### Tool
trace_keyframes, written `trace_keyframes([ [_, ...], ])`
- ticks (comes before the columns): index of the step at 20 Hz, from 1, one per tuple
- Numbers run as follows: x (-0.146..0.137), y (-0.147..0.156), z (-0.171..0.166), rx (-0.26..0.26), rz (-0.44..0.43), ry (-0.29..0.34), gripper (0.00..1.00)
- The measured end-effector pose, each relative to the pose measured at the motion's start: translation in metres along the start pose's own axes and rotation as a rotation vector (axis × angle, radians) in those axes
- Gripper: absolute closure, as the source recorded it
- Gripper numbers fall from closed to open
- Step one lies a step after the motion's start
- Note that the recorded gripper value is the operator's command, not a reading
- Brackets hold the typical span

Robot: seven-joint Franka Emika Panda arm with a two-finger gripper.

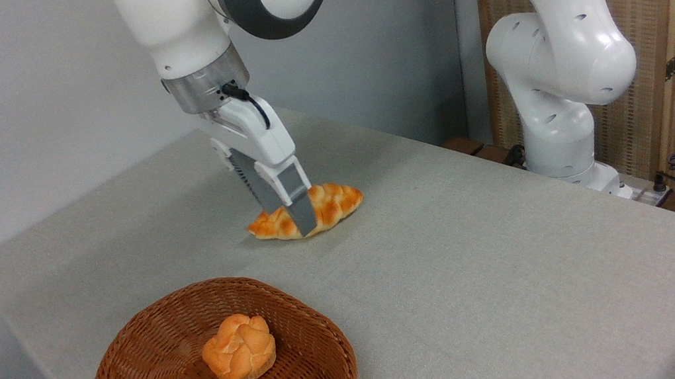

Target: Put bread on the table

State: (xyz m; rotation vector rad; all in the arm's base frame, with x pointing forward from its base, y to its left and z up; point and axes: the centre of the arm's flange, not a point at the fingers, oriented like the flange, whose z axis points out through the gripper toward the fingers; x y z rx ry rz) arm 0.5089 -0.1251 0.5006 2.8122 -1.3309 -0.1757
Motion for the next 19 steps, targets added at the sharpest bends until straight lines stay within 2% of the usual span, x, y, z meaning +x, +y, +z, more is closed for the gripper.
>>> trace_keyframes([
  [5, 0.004, -0.017, -0.015, 0.081, -0.02, 0.111, 0.0],
  [7, -0.001, -0.032, -0.023, 0.122, -0.047, 0.168, 0.0],
  [10, -0.007, -0.046, -0.03, 0.151, -0.073, 0.208, 0.0],
  [13, -0.013, -0.054, -0.034, 0.162, -0.091, 0.225, 0.0],
  [17, -0.021, -0.064, -0.043, 0.131, -0.156, 0.273, 0.0],
  [19, -0.022, -0.064, -0.043, 0.123, -0.163, 0.277, 0.0],
])
